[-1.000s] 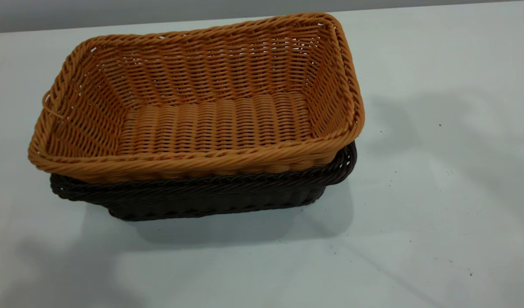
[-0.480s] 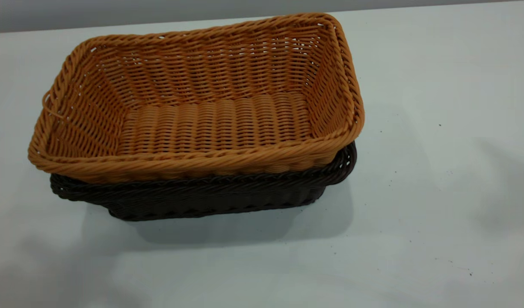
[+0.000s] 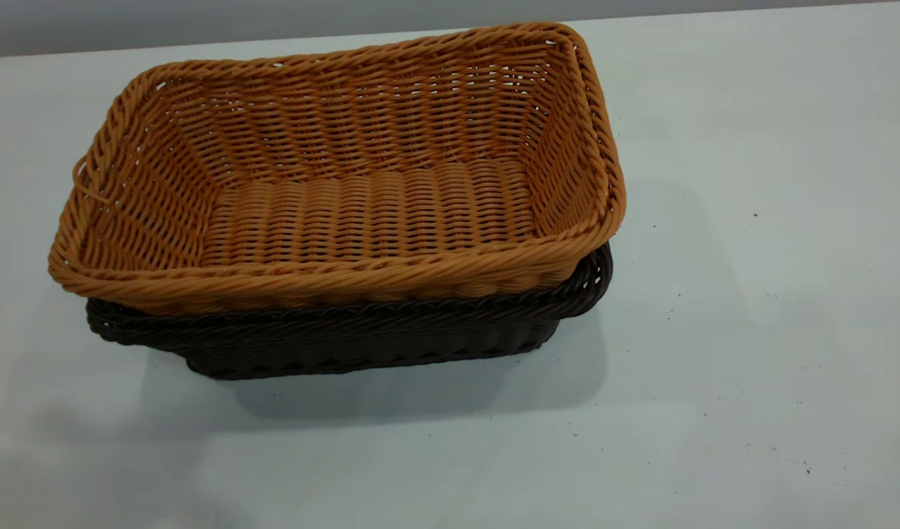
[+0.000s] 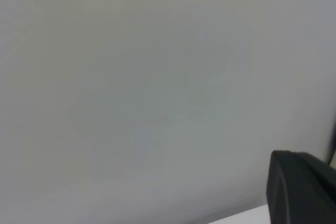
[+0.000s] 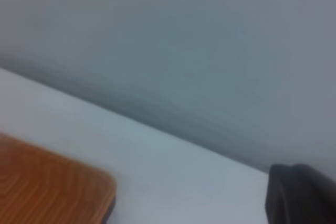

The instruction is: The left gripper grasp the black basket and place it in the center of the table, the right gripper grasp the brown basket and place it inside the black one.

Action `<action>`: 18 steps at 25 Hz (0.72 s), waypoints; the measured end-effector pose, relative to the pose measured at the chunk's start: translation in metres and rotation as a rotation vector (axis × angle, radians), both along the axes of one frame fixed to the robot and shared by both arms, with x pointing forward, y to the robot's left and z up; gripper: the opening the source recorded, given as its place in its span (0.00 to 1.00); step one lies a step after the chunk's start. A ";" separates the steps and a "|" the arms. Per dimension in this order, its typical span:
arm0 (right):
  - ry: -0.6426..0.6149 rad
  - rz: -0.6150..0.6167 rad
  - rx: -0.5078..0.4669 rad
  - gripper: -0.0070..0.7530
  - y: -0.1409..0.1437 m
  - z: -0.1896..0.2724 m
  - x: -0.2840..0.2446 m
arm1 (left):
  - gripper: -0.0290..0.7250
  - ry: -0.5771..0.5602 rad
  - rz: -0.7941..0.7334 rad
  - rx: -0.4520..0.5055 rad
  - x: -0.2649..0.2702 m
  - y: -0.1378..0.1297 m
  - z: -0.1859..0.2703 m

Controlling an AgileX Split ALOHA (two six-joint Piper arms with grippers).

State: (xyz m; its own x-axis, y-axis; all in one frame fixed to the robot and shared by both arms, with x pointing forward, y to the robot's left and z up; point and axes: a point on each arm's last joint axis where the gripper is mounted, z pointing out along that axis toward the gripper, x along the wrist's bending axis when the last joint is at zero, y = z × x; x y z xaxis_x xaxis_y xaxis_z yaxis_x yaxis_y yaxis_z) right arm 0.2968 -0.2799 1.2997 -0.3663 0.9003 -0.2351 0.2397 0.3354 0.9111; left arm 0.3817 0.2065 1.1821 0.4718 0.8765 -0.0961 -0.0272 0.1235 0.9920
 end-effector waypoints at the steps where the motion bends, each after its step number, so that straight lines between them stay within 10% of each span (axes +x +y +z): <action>1: -0.009 0.008 0.003 0.01 -0.002 -0.006 -0.009 | 0.04 0.000 -0.001 0.000 0.000 0.000 0.000; 18: 0.092 0.050 0.153 0.01 -0.008 -0.166 -0.066 | 0.04 0.015 -0.004 -0.044 -0.024 0.019 -0.020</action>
